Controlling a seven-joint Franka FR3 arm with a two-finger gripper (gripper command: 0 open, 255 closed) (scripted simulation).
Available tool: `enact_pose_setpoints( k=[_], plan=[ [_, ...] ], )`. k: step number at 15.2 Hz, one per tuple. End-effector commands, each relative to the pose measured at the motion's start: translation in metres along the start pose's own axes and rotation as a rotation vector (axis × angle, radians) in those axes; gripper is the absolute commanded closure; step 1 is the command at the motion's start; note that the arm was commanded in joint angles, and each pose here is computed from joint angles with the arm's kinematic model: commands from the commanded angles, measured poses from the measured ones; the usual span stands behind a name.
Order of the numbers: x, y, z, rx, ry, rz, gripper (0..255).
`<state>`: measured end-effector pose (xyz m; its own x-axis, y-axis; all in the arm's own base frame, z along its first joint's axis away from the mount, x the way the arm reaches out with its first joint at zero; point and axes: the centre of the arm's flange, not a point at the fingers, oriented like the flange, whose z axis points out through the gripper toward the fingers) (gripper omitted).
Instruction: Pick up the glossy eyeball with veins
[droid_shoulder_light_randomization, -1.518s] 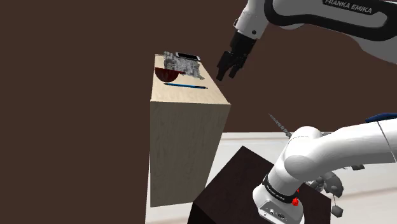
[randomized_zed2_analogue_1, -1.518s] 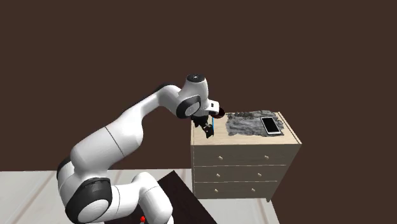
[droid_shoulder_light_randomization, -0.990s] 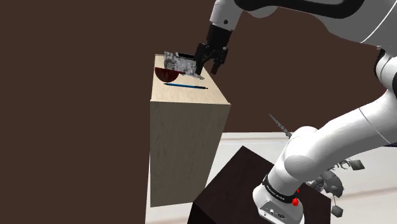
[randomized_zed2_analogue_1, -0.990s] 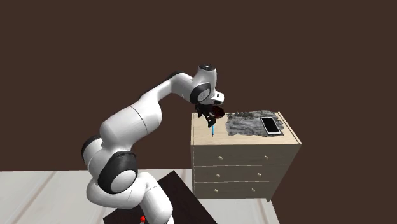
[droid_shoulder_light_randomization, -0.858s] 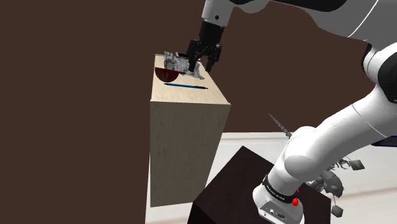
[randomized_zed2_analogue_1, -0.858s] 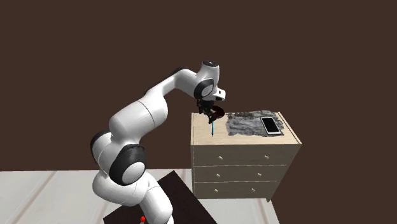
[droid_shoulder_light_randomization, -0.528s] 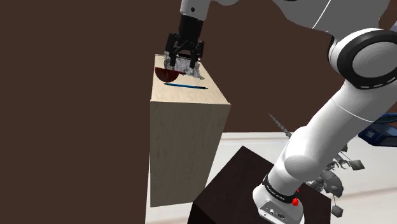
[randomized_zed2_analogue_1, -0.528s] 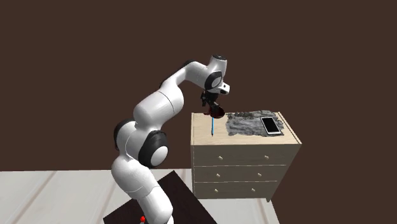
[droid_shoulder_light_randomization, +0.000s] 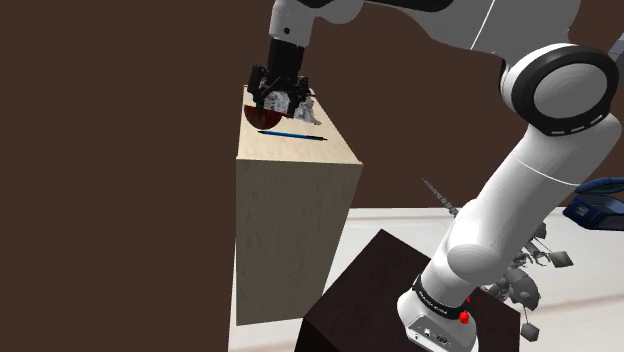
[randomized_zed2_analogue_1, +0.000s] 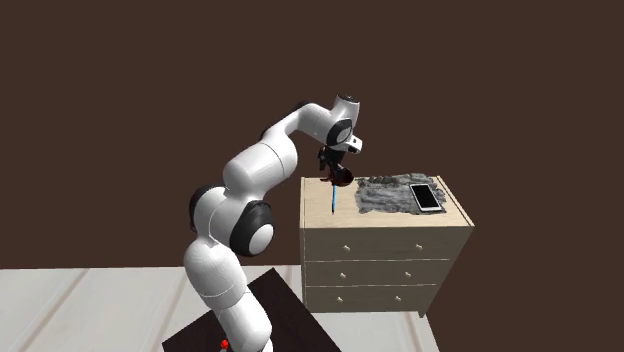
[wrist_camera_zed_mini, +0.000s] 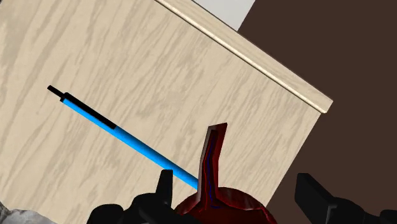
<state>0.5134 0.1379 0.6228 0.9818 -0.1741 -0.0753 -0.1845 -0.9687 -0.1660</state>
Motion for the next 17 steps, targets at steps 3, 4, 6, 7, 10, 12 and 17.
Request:
enact_pose_setpoints(
  k=[3, 4, 6, 7, 10, 12, 17],
  plan=[
    [0.002, 0.002, 0.009, 0.000, 0.000, 0.000, 255],
    [0.002, 0.003, 0.010, 0.000, 0.000, 0.000, 255],
    [0.002, 0.003, 0.010, 0.000, 0.000, 0.000, 255],
    [0.002, 0.002, 0.010, 0.000, 0.000, 0.000, 255],
    [0.002, 0.002, 0.010, 0.000, 0.000, 0.000, 255],
    [0.001, 0.002, 0.009, 0.000, 0.000, 0.000, 255],
    [-0.001, -0.002, -0.017, 0.000, 0.000, 0.000, 255]
  ],
)
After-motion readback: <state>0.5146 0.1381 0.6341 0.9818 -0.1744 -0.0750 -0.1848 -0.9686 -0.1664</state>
